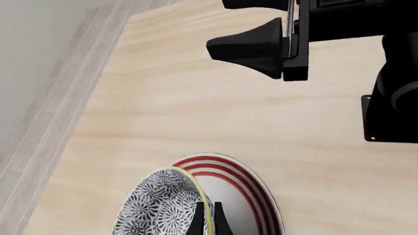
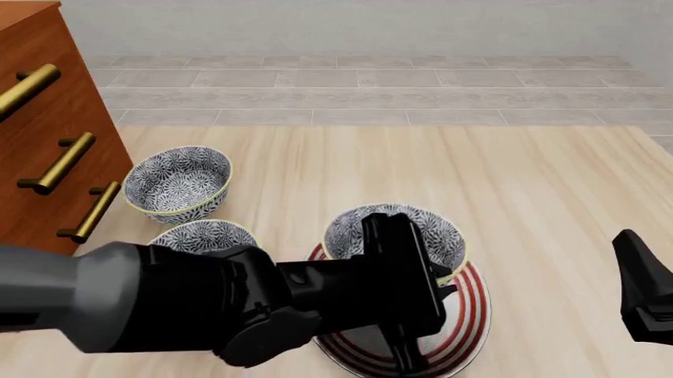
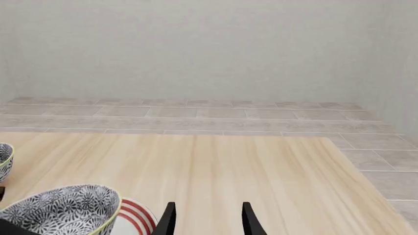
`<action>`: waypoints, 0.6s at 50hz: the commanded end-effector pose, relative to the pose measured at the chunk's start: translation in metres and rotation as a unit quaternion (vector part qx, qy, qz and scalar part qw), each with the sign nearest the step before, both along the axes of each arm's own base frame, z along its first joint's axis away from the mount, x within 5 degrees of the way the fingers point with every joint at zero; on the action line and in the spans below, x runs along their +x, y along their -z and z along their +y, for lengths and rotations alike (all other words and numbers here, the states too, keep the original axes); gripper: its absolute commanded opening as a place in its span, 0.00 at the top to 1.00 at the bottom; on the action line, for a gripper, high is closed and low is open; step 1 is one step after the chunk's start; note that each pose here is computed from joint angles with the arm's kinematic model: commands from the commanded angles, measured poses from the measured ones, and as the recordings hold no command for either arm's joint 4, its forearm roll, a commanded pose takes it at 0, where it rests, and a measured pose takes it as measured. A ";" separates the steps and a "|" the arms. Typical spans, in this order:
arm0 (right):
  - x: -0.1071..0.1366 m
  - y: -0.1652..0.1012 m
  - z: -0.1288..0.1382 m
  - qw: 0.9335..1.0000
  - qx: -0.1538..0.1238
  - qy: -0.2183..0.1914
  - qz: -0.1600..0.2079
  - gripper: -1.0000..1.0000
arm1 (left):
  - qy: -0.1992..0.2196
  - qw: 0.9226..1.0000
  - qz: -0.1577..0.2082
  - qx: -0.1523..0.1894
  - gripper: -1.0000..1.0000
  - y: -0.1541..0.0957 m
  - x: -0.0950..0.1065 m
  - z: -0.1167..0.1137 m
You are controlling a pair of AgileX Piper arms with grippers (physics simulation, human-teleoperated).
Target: Put the bowl at the front on the plate.
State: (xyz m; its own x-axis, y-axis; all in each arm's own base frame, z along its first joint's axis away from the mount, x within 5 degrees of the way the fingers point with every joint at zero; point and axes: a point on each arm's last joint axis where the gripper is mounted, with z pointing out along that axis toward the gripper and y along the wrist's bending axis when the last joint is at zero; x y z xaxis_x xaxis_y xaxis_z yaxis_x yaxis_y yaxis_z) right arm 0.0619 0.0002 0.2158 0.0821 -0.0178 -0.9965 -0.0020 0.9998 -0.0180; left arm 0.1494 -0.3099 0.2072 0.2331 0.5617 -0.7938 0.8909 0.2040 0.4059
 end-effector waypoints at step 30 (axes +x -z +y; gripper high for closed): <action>-0.001 0.000 0.000 1.000 0.003 0.002 -0.001 0.00 | 0.008 1.000 0.018 0.006 1.00 -0.001 -0.006 -0.010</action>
State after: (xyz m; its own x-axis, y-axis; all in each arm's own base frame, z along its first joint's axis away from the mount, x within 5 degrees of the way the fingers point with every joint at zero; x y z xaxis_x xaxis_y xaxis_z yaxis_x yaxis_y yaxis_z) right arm 0.0616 0.0001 0.2156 0.0834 -0.0151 -0.9964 0.0004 0.9999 -0.0151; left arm 0.1461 -0.3171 0.2070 0.1943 0.5687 -0.7992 0.9083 0.2034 0.3656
